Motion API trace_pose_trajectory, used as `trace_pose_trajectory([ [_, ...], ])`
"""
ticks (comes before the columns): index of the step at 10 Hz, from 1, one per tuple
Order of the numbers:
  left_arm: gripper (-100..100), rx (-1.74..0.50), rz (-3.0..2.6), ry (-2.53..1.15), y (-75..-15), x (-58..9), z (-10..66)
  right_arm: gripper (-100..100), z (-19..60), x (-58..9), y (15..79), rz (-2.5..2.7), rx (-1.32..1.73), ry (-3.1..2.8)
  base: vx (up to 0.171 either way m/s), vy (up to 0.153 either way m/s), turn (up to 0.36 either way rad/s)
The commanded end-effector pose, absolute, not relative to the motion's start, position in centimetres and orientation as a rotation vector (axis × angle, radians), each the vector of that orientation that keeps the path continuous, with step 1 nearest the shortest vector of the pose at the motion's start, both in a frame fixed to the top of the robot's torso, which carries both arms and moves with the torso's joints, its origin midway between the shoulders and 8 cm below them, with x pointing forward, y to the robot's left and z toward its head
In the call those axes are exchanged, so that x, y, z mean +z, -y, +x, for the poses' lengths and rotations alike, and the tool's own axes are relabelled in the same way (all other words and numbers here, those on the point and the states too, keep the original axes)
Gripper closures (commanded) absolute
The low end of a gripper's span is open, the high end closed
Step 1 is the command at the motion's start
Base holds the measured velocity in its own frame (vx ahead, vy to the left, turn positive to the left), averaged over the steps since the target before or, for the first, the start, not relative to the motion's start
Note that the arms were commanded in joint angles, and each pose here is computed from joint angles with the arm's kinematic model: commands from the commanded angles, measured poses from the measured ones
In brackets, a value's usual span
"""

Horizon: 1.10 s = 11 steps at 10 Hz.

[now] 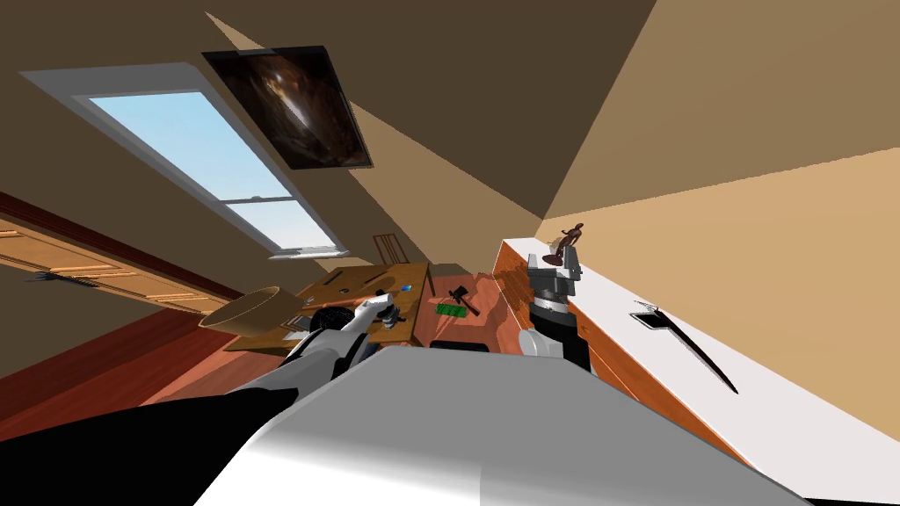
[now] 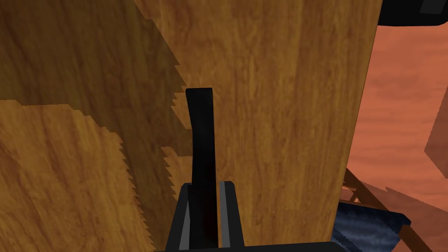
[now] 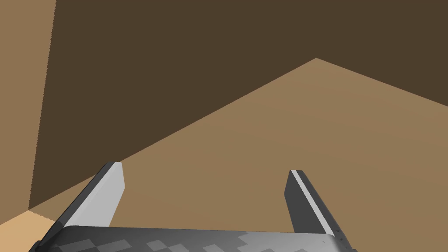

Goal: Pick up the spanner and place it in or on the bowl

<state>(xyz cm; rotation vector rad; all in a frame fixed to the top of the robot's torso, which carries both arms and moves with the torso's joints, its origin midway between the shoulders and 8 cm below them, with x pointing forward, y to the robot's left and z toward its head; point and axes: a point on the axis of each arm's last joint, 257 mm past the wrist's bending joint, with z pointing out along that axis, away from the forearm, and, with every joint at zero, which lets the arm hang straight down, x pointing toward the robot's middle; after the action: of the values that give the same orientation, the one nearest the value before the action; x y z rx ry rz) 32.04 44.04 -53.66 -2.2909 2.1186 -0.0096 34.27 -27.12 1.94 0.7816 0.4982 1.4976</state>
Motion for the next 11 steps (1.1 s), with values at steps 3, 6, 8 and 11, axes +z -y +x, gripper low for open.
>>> trace_pose_trajectory([
  [3, 100, 0.016, -2.262, -2.066, -47.5, -51.1, 34.1, 0, 34.3, 1.9, 27.1, 0.782, 1.498, -0.498, -0.034, -0.072, -0.018],
  [6, 100, 0.037, -2.249, -2.016, -50.5, -48.6, 35.6, 0, 34.3, 1.9, 27.1, 0.782, 1.498, -0.498, -0.062, -0.098, -0.020],
  [8, 100, 0.042, -2.248, -2.004, -51.2, -47.9, 36.0, 0, 34.3, 1.9, 27.1, 0.782, 1.498, -0.498, -0.039, -0.036, -0.013],
  [11, 100, 0.059, -2.252, -1.955, -53.8, -45.0, 37.2, 0, 34.3, 1.9, 27.1, 0.781, 1.498, -0.498, -0.066, 0.013, -0.034],
])
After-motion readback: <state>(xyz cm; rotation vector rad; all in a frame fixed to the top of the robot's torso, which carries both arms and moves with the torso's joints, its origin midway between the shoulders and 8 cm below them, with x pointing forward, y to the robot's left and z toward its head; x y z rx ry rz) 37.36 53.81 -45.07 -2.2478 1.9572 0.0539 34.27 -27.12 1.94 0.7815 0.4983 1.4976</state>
